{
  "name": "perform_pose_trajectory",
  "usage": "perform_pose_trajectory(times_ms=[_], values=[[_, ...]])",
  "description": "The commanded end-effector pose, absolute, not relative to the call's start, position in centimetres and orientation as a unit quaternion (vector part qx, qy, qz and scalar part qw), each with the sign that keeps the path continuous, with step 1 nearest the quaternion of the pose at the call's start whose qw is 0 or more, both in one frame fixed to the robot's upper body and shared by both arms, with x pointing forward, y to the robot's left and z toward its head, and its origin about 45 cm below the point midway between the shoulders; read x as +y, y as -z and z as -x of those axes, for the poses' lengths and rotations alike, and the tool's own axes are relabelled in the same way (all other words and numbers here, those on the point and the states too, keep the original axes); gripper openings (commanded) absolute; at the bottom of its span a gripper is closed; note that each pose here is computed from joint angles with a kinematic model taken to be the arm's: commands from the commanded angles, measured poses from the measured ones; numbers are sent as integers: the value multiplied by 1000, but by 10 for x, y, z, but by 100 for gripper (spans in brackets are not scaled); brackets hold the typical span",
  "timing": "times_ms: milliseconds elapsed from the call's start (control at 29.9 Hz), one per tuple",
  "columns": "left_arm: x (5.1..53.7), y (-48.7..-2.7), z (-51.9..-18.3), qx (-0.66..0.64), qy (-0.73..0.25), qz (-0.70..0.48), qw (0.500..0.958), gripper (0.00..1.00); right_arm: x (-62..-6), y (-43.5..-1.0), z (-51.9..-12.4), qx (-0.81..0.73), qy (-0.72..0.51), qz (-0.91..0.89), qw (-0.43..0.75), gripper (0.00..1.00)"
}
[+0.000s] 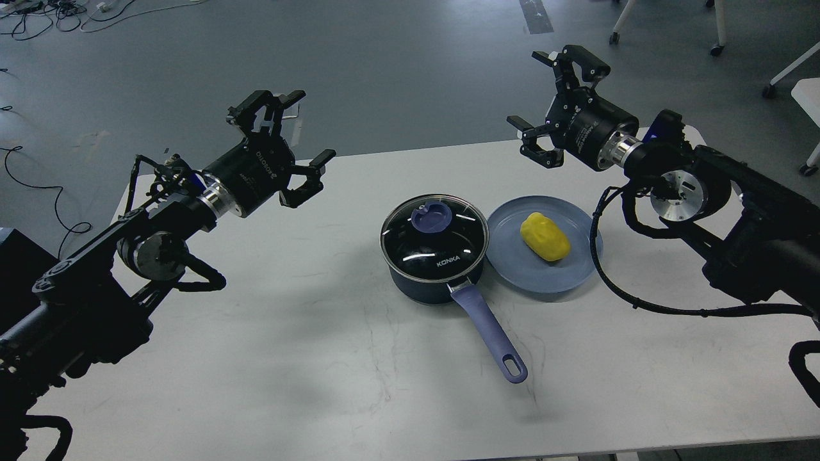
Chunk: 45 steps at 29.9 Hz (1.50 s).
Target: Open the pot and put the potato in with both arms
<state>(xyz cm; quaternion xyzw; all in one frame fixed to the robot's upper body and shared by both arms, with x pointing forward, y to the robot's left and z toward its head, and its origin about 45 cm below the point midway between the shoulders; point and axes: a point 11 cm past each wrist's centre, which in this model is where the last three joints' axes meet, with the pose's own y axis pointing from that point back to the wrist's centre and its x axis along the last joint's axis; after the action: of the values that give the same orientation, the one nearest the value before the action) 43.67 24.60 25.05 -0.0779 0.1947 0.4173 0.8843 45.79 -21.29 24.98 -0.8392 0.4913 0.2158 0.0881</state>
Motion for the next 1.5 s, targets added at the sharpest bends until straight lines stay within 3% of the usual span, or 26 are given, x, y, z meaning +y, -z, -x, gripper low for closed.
perform_pose_trajectory(times_ms=[0,1470], values=[[246,-249,-436,196,-421,78,882,100,-210,-261,-463,488,-206,843,93,100],[236,-252,-439,195,-417,78,885,100,-203,-266,-465,484,-195,849,83,100]])
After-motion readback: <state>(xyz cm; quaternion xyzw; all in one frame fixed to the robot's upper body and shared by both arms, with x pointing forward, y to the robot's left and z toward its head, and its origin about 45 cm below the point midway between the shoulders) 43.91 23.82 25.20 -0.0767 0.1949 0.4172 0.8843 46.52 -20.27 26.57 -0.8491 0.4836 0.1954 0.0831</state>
